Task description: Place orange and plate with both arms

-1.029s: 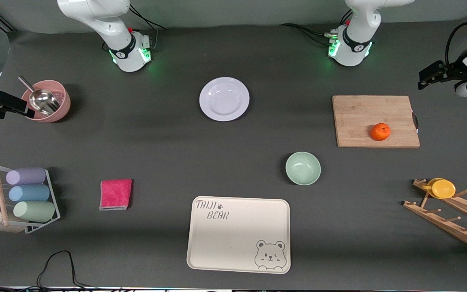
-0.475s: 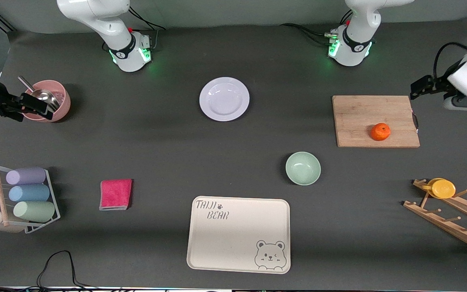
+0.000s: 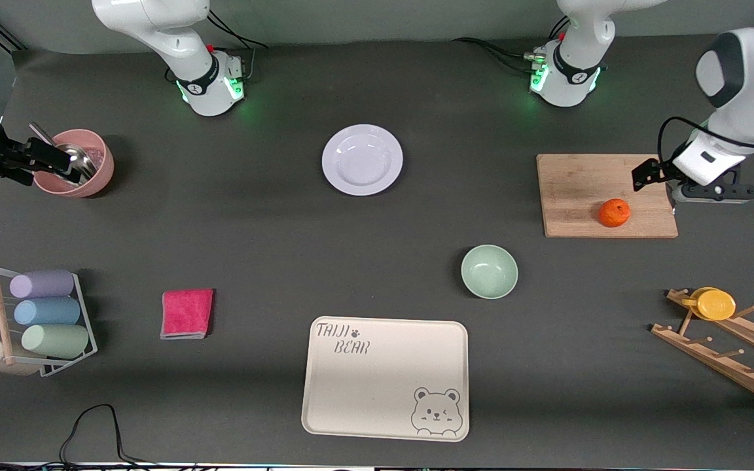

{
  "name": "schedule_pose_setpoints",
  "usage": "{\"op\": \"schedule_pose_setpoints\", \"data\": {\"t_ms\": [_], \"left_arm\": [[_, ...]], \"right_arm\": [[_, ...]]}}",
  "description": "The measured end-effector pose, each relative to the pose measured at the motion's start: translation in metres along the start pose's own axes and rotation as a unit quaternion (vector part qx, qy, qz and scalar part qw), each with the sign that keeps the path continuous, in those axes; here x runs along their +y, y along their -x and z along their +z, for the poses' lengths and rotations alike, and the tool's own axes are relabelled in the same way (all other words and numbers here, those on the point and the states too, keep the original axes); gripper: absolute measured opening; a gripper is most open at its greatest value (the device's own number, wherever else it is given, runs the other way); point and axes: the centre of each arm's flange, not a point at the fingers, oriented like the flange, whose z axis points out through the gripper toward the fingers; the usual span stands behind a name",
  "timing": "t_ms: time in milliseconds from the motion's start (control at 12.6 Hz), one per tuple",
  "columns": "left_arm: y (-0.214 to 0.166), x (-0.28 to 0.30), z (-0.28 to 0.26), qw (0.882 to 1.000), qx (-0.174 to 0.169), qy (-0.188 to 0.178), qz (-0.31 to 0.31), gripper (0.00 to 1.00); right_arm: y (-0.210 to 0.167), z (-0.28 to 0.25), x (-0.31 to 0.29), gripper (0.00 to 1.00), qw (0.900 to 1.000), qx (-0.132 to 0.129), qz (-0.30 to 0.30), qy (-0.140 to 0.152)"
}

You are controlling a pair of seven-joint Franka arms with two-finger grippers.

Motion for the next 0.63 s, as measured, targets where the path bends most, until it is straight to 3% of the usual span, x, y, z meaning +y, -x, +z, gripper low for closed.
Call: {"op": "schedule_pose_setpoints", "data": {"t_ms": [633], "left_arm": [[0.018, -0.015, 0.142, 0.999, 0.031, -0.004, -0.017, 1.0]], "right_arm": [[-0.026, 0.027, -0.007, 1.0, 1.0, -0.026, -0.003, 0.007]]}}
